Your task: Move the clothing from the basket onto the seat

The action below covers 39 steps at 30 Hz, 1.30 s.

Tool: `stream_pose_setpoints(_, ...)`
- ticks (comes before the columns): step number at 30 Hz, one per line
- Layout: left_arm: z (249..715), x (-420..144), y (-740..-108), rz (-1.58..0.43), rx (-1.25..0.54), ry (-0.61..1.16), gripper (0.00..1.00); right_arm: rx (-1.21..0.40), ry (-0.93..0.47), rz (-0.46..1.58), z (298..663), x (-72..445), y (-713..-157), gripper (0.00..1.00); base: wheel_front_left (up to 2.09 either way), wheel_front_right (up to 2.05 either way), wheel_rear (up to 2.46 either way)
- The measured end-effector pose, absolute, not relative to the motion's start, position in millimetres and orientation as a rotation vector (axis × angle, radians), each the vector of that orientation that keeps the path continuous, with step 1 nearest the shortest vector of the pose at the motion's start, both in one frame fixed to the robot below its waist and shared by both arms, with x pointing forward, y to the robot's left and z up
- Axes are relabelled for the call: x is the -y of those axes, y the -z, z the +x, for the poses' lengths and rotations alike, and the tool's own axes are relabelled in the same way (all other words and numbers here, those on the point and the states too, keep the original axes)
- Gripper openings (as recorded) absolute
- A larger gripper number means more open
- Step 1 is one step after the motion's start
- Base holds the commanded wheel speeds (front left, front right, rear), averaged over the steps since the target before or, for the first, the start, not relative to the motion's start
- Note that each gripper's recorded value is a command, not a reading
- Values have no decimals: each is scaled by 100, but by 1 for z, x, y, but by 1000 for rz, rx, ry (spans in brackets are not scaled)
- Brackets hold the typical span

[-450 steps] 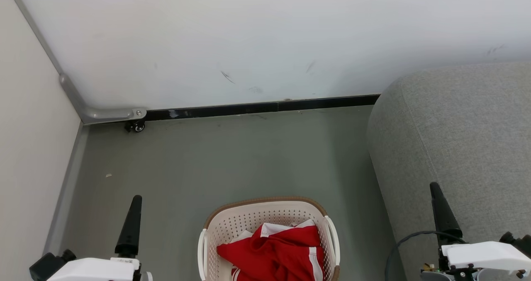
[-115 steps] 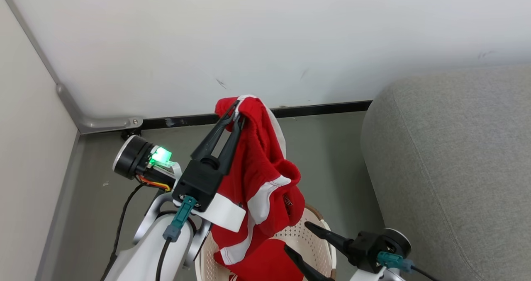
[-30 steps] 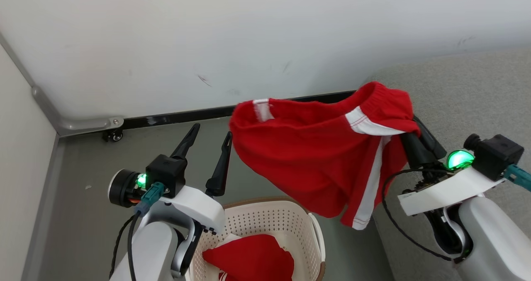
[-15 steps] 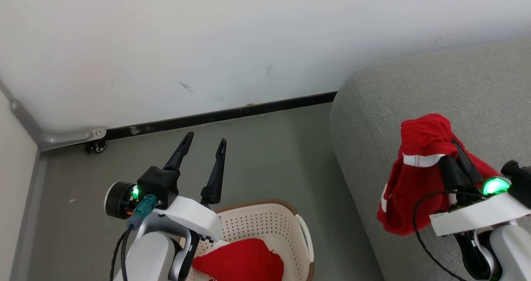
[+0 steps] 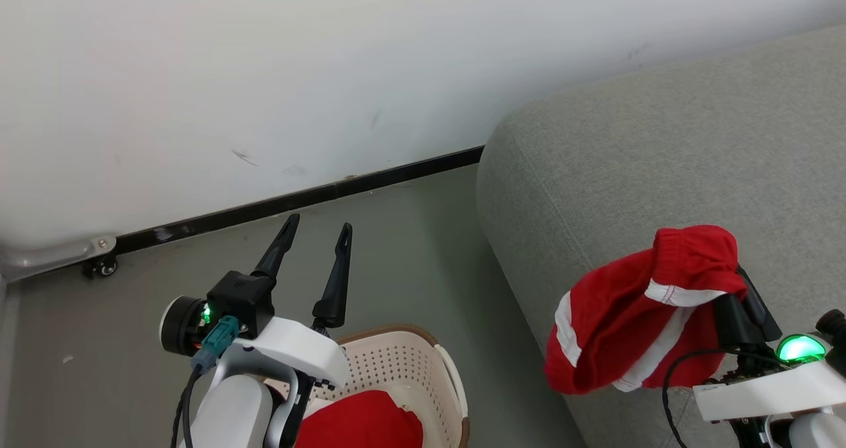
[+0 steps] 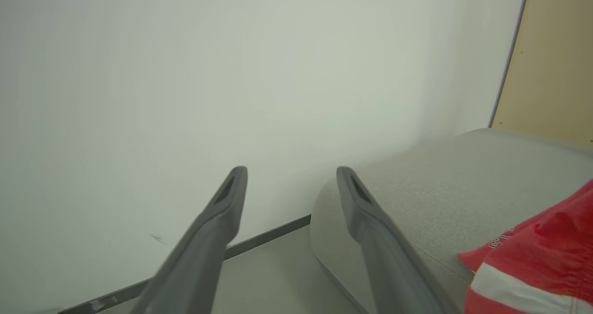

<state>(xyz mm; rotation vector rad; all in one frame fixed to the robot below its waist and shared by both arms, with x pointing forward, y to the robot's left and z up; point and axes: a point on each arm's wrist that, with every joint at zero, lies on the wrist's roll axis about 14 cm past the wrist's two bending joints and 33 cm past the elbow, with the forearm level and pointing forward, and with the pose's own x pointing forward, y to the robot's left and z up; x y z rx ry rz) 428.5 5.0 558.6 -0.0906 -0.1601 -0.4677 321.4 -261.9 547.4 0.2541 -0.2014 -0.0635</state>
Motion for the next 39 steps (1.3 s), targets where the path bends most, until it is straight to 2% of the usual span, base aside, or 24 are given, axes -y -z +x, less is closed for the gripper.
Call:
stream_pose_setpoints(14,430,27,-558,-108,159,534,100,215,186,293,277,277,-542,0,0,0,0)
stream_pose_setpoints(22,436,31,-558,-107,168,533,100,208,216,294,268,281,-544,0,0,0,0)
stream_pose_setpoints(26,444,23,-559,-97,181,506,100,240,204,252,278,289,-563,0,0,0,0)
stream_pose_setpoints(39,470,-14,-567,-76,251,402,100,414,136,133,343,315,-668,0,0,0,0)
